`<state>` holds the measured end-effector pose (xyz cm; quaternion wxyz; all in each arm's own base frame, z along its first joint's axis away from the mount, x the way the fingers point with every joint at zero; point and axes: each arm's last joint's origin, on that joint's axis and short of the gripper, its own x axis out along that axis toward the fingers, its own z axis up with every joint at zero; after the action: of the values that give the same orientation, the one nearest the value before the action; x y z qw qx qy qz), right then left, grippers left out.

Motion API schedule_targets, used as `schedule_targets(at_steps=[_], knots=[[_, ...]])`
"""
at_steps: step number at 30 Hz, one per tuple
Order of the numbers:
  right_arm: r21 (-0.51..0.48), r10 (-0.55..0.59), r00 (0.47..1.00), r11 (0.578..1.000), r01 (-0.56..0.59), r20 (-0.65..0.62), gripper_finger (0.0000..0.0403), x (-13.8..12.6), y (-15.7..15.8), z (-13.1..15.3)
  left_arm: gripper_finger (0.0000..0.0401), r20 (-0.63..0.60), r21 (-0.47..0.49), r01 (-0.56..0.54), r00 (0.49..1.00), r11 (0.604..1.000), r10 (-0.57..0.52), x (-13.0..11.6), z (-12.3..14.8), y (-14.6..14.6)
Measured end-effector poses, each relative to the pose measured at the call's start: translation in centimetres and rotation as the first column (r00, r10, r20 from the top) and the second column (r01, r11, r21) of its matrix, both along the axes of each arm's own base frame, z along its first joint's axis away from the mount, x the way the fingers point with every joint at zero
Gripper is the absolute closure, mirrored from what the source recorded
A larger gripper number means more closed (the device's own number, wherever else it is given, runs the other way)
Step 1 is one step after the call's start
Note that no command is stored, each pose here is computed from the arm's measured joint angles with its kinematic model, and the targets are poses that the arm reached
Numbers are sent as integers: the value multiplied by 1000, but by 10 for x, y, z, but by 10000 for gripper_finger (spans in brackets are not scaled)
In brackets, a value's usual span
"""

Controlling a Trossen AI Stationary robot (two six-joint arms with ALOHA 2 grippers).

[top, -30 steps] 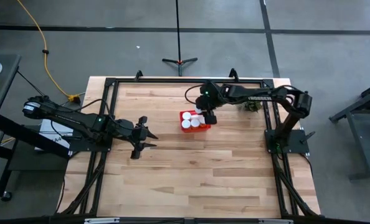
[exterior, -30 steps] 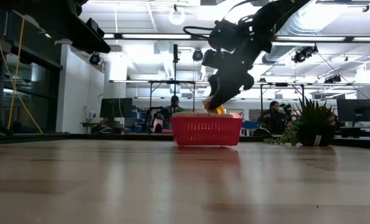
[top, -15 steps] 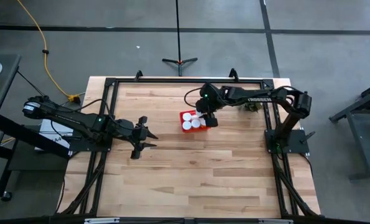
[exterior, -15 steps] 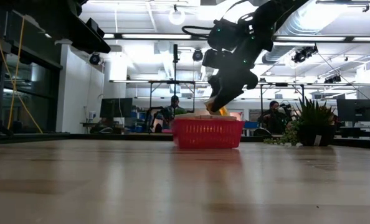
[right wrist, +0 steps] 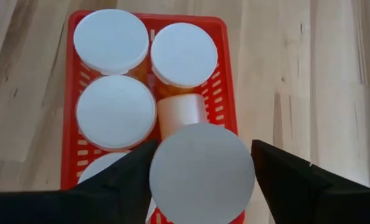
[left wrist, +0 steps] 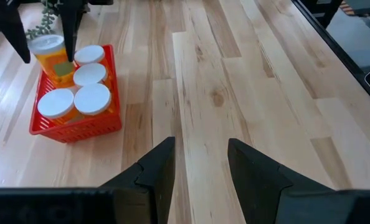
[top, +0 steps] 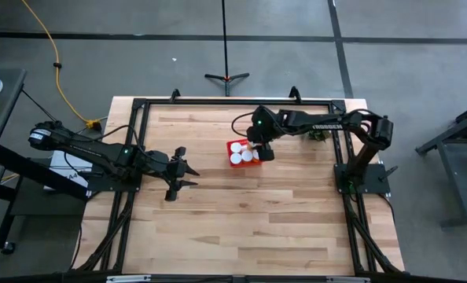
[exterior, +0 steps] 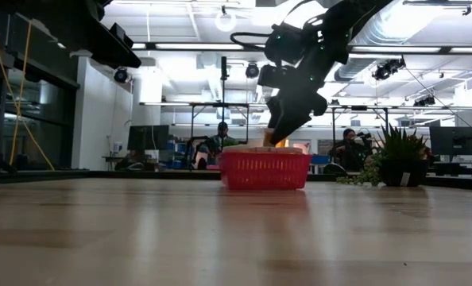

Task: Pick and place pill bottles into a basket
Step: Put the orange pill bottle into the red bin, then return to Home Position

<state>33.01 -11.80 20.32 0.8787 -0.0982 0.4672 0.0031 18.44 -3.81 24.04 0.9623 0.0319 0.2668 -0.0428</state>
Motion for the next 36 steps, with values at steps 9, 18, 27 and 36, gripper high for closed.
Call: schedule_targets(at_steps=[9, 18, 27, 36], knots=[[4, 8, 1000, 1000, -8, 5, 145, 0, 1, 0, 219, 0, 0, 0, 1000, 1000, 0, 0, 0, 0], [33, 17, 997, 999, -19, 78, 146, 9, -1, 20, 219, -1, 1, 1, 1000, 1000, -1, 0, 0, 0], [95, 23, 984, 995, -40, 179, 147, 20, -2, 52, 219, -1, 7, 4, 1000, 1000, -4, 0, 0, 0], [122, 10, 977, 992, -37, 214, 148, 24, -3, 68, 219, 3, 33, -13, 1000, 999, 13, 0, 0, 1]])
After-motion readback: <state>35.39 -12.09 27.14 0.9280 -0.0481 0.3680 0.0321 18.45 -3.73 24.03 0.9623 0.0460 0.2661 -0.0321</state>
